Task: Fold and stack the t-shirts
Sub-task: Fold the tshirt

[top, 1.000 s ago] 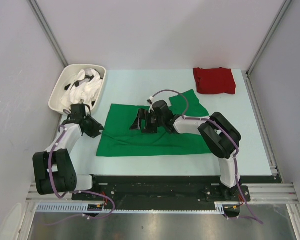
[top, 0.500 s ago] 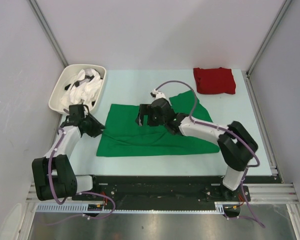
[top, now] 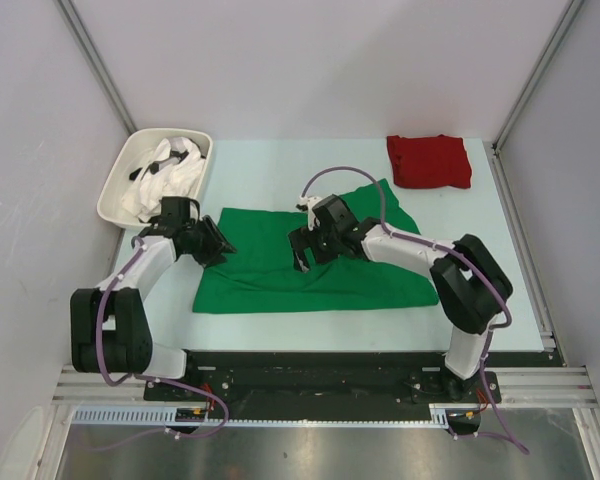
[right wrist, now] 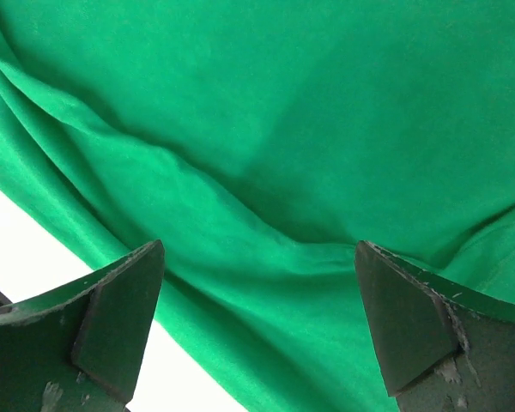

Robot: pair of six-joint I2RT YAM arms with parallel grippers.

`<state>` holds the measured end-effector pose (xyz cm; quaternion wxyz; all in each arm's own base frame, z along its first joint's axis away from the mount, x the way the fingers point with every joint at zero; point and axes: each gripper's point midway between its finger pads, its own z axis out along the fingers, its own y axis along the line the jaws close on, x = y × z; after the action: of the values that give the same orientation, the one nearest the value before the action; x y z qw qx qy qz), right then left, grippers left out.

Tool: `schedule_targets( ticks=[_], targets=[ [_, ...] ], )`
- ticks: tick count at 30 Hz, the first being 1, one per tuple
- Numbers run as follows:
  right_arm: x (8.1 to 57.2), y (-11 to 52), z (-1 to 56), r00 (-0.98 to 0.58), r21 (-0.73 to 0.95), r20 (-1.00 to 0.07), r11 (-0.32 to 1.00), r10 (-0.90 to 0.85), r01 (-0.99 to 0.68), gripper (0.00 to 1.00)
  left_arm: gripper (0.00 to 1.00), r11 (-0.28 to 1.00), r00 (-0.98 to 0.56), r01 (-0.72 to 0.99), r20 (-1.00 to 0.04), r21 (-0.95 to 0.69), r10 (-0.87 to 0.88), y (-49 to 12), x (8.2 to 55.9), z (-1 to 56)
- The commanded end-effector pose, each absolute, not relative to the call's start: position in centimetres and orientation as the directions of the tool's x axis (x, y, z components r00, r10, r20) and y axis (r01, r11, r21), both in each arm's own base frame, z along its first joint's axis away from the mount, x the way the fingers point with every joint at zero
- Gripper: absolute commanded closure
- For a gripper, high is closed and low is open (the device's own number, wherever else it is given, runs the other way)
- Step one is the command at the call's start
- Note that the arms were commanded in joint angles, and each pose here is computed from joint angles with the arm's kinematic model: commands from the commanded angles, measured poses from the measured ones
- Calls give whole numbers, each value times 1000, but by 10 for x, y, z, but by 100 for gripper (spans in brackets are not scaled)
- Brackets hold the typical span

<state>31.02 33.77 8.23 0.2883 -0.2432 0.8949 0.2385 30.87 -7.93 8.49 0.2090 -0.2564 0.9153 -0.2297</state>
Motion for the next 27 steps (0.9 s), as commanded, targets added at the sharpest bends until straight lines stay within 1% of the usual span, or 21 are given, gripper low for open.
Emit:
schedule_targets(
  ticks=[1, 2, 7, 10, 13, 20, 22, 23, 25, 27],
  targets=[
    [310, 352, 80, -639, 248, -636, 669, -432, -700, 4, 53, 791, -799, -301, -311, -533, -514, -85, 321, 95],
    [311, 356, 81, -619, 236, -648, 655, -444, -718, 4, 53, 794, -799, -298, -316, -530, -511, -84, 321, 94],
    [313, 368, 70, -604, 250, -640, 615, -474, -748, 4, 52, 802, -807, -290, -317, -522, -498, -83, 319, 91],
    [311, 374, 62, -600, 260, -625, 591, -500, -763, 8, 52, 804, -811, -289, -312, -520, -494, -84, 319, 88],
    [302, 378, 56, -599, 270, -604, 572, -527, -775, 15, 52, 806, -814, -289, -311, -516, -491, -83, 318, 87],
    [289, 380, 46, -584, 273, -572, 537, -576, -798, 21, 52, 806, -818, -288, -305, -518, -488, -84, 318, 85],
    [288, 380, 43, -587, 270, -566, 543, -579, -796, 26, 52, 805, -817, -286, -307, -519, -488, -84, 318, 85],
    [287, 380, 42, -587, 270, -564, 542, -581, -796, 33, 52, 805, -818, -286, -305, -521, -488, -85, 318, 85],
    [289, 381, 44, -585, 264, -569, 545, -578, -796, 42, 52, 804, -818, -284, -305, -522, -487, -85, 319, 85],
    [291, 380, 44, -587, 256, -569, 554, -576, -792, 44, 52, 803, -820, -285, -301, -523, -487, -85, 319, 85]
  ],
)
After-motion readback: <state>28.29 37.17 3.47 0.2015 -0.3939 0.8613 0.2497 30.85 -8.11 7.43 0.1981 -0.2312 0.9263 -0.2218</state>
